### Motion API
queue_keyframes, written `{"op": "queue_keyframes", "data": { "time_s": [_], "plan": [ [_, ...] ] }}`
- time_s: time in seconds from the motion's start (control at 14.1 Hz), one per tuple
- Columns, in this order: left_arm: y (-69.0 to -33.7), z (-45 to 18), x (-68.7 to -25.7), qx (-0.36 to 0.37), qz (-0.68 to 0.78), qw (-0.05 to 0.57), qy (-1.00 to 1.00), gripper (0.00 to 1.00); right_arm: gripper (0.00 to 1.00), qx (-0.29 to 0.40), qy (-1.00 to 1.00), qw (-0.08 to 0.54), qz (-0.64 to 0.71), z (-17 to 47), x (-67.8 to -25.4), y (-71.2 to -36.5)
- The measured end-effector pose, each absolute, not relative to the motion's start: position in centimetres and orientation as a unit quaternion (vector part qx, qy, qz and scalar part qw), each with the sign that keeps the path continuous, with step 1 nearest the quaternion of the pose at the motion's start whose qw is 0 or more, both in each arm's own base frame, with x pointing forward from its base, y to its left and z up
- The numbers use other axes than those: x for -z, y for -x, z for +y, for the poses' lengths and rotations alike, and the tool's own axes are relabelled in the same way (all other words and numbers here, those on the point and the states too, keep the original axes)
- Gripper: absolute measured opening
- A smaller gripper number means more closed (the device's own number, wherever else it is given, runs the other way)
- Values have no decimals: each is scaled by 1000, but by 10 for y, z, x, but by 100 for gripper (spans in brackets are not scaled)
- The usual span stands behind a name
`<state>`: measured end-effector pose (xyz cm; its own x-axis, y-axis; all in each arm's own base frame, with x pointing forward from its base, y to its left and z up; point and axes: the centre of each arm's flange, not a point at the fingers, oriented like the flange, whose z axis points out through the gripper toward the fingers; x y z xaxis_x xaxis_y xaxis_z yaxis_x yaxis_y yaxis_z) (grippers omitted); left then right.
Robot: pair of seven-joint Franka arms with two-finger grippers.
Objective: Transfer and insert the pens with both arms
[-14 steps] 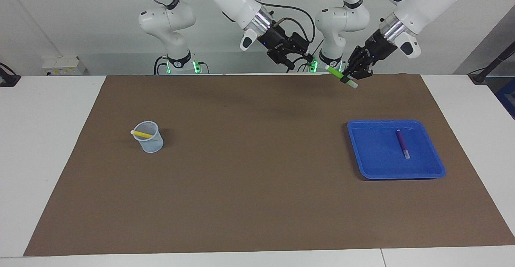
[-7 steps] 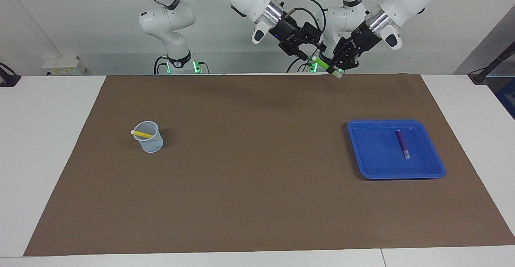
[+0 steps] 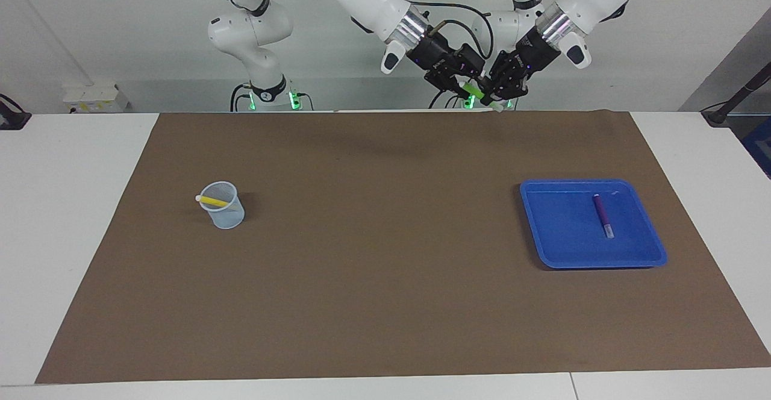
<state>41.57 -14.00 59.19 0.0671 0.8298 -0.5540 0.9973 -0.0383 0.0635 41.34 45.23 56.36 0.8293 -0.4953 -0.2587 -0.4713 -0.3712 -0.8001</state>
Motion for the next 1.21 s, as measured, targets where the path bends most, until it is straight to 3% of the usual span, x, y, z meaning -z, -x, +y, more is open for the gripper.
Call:
{"op": "queue_keyframes", "data": {
  "time_s": [0.35,0.5,0.99,1.06,1.21],
  "plan": [
    [-415,-138,-594,184,659,227,-693,17,45,13,830,476,289,452,-560,-414],
    [-417,-135,-595,181,661,232,-690,17,22,13,833,473,288,452,-555,-414],
    [-417,-135,-595,181,661,232,-691,17,20,17,836,472,280,452,-555,-414],
    [-416,-135,-595,181,661,232,-691,21,20,19,836,473,277,452,-555,-414],
    [-416,-137,-594,181,660,230,-692,46,20,21,837,474,274,452,-557,-414]
  ]
}}
